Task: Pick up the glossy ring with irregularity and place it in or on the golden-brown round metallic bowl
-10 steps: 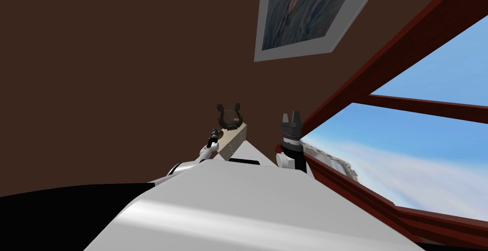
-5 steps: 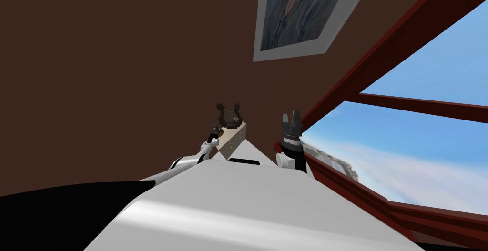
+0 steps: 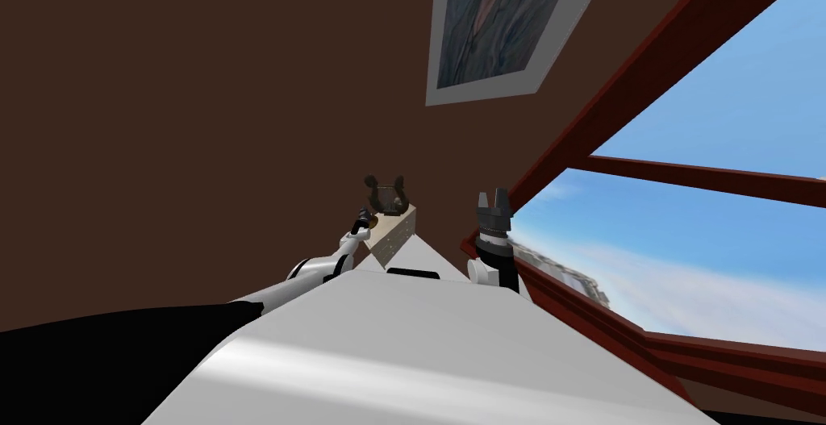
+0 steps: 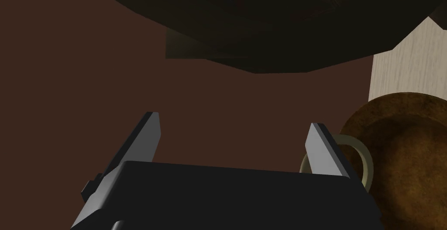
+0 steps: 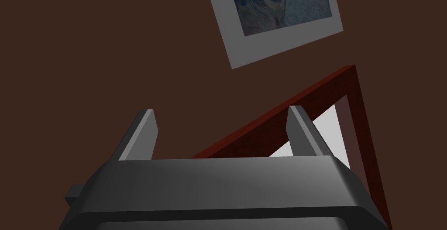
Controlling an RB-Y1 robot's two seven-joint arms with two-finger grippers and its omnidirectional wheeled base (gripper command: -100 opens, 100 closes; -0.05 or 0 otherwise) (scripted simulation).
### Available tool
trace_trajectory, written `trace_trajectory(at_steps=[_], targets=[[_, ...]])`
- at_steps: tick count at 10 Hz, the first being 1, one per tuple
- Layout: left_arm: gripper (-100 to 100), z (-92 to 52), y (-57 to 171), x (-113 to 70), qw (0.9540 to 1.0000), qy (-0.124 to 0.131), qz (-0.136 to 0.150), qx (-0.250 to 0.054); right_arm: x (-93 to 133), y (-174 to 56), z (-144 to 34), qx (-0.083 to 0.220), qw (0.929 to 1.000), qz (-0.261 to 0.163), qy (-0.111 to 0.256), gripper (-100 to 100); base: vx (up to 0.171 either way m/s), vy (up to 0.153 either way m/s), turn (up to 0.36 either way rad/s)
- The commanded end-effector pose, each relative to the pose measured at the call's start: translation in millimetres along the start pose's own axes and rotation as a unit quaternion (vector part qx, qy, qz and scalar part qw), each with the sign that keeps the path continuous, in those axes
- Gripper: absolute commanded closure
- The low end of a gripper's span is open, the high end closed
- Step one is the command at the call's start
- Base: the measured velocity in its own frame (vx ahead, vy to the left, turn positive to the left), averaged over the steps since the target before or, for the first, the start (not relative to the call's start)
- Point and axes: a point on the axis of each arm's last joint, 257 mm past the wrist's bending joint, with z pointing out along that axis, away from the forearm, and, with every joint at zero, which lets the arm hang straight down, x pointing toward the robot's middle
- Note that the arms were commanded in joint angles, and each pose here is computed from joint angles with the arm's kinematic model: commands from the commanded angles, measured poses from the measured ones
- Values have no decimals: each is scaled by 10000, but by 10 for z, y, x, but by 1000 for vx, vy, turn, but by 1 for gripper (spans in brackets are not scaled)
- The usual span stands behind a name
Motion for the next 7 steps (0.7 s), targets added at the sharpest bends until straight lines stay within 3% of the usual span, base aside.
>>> trace_trajectory(at_steps=[1,2,7], targets=[[-100,0,0,0,10000,0,0,0,0,0,0,0,10000,0,0,0,-12,-8,-2],[0,2,0,2,10000,0,0,0,0,0,0,0,10000,0,0,0,0,0,0],[0,2,0,2,10000,0,0,0,0,0,0,0,10000,-1,0,0,0,0,0]])
